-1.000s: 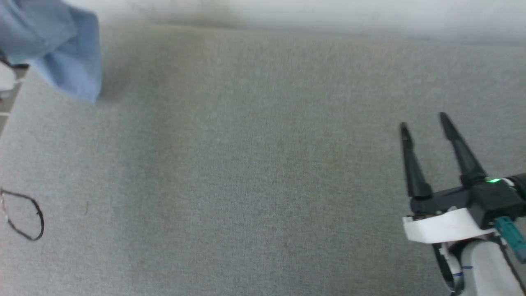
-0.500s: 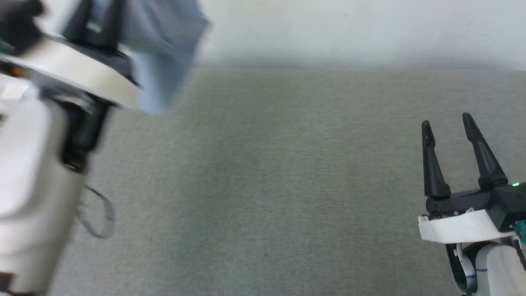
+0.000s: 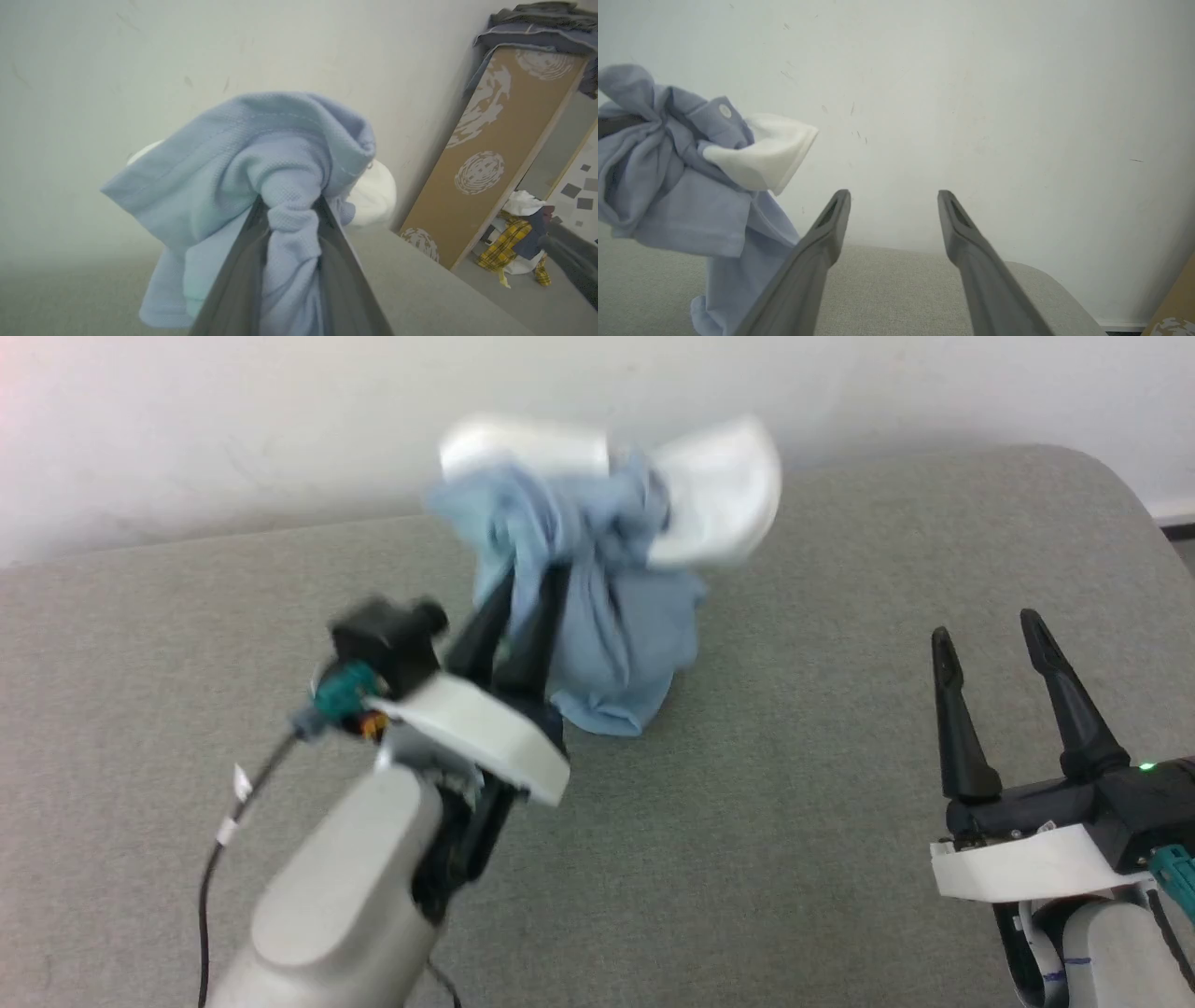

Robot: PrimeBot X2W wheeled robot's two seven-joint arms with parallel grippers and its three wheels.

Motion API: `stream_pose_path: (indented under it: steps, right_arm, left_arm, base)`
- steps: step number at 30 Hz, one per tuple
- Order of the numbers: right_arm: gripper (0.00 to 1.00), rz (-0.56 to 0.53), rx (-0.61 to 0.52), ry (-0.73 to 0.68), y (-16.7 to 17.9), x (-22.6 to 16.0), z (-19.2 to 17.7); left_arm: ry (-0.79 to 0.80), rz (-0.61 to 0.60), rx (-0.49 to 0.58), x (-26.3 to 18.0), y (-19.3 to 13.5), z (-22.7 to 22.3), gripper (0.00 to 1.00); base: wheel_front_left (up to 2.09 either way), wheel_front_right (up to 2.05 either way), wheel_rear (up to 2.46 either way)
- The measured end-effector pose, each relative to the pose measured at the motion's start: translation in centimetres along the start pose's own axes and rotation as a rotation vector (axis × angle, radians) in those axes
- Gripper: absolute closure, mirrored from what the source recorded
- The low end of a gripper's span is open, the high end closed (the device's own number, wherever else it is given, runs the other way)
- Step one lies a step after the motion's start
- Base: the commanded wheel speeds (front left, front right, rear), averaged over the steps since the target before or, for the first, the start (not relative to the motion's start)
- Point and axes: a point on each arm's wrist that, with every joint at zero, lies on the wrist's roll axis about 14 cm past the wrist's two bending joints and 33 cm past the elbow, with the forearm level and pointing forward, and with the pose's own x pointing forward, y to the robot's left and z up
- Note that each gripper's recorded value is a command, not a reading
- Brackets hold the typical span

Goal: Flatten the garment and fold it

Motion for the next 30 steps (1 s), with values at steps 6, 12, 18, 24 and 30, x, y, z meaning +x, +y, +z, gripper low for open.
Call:
stream_pose_path:
  steps: [6, 12, 18, 24, 30]
  right_arm:
    - [0.0, -0.013, 0.0, 0.052, -0.4, -0.4, -1.6]
    - [0.0, 0.014, 0.006, 0.104, 0.5, -0.4, -3.5]
    - [0.0, 0.046, 0.023, 0.099, 1.7, -0.1, -3.5]
    - [0.0, 0.076, 0.03, 0.088, 2.8, -0.5, -2.9]
    - [0.0, 0.115, 0.044, 0.083, 4.2, -0.9, -2.6]
  left_arm:
    - [0.37, 0.104, 0.008, -5.1, 3.6, -13.0, 0.64]
    - [0.499, 0.144, 0.05, -8.0, 5.8, -17.0, 0.0]
    - [0.416, 0.194, 0.092, -8.0, 7.4, -14.4, 0.0]
    - [0.131, 0.275, 0.212, -7.1, 9.1, -4.4, 0.0]
    - [0.008, 0.339, 0.325, -10.7, 9.7, 0.6, 0.0]
  base:
    - [0.0, 0.0, 0.0]
    - [0.0, 0.0, 0.0]
    - [0.0, 0.0, 0.0]
    - [0.0, 0.0, 0.0]
    - [0.0, 0.0, 0.0]
